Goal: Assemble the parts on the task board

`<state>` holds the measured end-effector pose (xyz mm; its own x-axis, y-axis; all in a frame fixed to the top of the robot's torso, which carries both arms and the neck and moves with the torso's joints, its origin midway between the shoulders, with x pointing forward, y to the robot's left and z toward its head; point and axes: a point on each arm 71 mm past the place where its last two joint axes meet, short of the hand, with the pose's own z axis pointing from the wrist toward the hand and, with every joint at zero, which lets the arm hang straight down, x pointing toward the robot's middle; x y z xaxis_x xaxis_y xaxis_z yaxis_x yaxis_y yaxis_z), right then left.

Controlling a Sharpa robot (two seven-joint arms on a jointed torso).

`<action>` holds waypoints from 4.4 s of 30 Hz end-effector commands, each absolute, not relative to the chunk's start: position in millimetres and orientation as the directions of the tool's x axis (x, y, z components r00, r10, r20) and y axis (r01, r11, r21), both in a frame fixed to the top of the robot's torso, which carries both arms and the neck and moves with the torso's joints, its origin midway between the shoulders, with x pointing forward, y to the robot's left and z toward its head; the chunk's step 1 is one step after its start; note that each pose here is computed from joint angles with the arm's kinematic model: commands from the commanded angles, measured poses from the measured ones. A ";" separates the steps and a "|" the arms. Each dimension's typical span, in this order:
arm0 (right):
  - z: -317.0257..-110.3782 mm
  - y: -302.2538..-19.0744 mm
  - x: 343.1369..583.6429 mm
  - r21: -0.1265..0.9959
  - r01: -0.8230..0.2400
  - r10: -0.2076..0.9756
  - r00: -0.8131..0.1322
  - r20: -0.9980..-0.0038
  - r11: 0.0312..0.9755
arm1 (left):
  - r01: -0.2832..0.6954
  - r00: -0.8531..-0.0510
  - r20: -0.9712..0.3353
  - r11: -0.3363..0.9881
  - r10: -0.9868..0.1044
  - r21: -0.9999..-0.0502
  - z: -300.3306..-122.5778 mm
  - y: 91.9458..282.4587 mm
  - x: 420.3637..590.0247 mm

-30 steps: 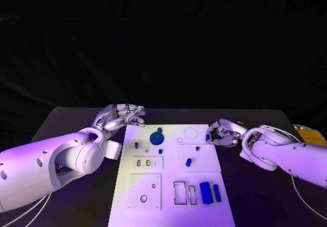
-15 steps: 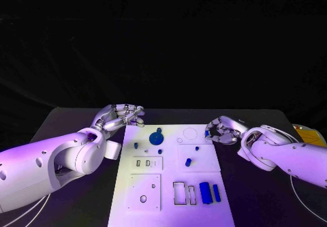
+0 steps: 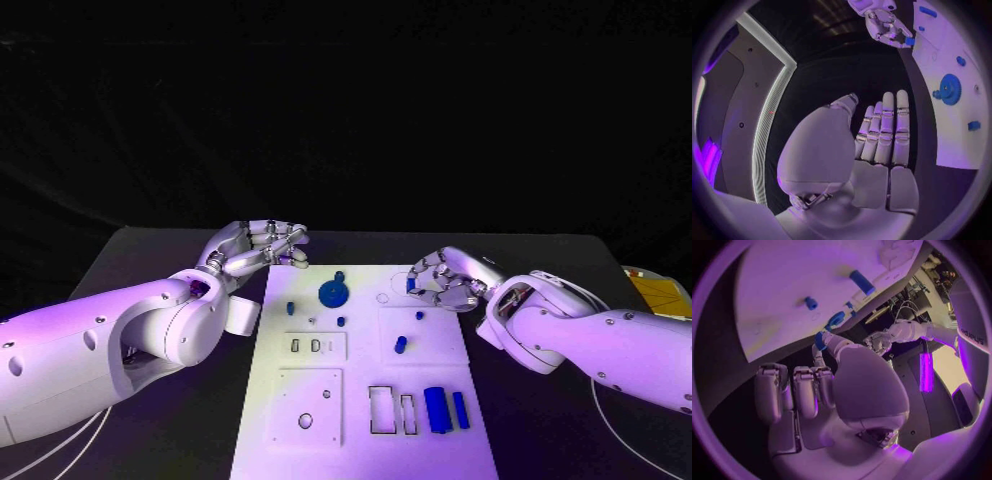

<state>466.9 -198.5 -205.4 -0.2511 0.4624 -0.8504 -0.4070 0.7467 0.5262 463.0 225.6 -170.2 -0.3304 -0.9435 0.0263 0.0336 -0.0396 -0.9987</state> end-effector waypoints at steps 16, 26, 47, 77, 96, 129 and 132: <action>-218.7 -106.7 439.1 0.490 -0.481 0.385 -0.305 -0.871 0.727 | 0.035 -0.335 0.030 -0.045 -0.942 -0.998 -171.0 226.7 466.9; -235.3 -77.4 425.4 0.468 -0.515 0.333 -0.336 -0.881 0.718 | 0.034 -0.339 0.032 -0.046 -0.940 -0.998 -171.0 225.0 466.6; -249.4 -60.4 417.3 0.448 -0.531 0.283 -0.365 -0.887 0.719 | 0.031 -0.342 0.033 -0.047 -0.939 -0.998 -171.0 225.2 466.1; -257.9 -59.9 417.3 0.417 -0.528 0.231 -0.382 -0.895 0.740 | 0.029 -0.341 0.033 -0.045 -0.939 -0.999 -171.0 226.9 466.0; -256.9 -59.4 416.5 0.407 -0.535 0.231 -0.367 -0.901 0.740 | 0.026 -0.345 0.034 -0.046 -0.938 -0.999 -171.3 226.5 466.1; -240.6 -75.7 408.5 0.466 -0.548 0.348 -0.310 -0.885 0.695 | 0.012 -0.347 0.024 -0.030 -0.938 -0.999 -173.3 228.8 467.3; -230.7 -82.4 406.5 0.500 -0.571 0.393 -0.309 -0.866 0.652 | 0.002 -0.354 0.004 -0.005 -0.935 -1.000 -174.8 229.6 467.7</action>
<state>408.5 -82.7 -239.5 -0.3216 0.3289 -0.8879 -0.5349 0.7107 0.4570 468.1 231.7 -174.1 -0.3245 -0.9457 0.0187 0.0137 -0.0244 -0.9996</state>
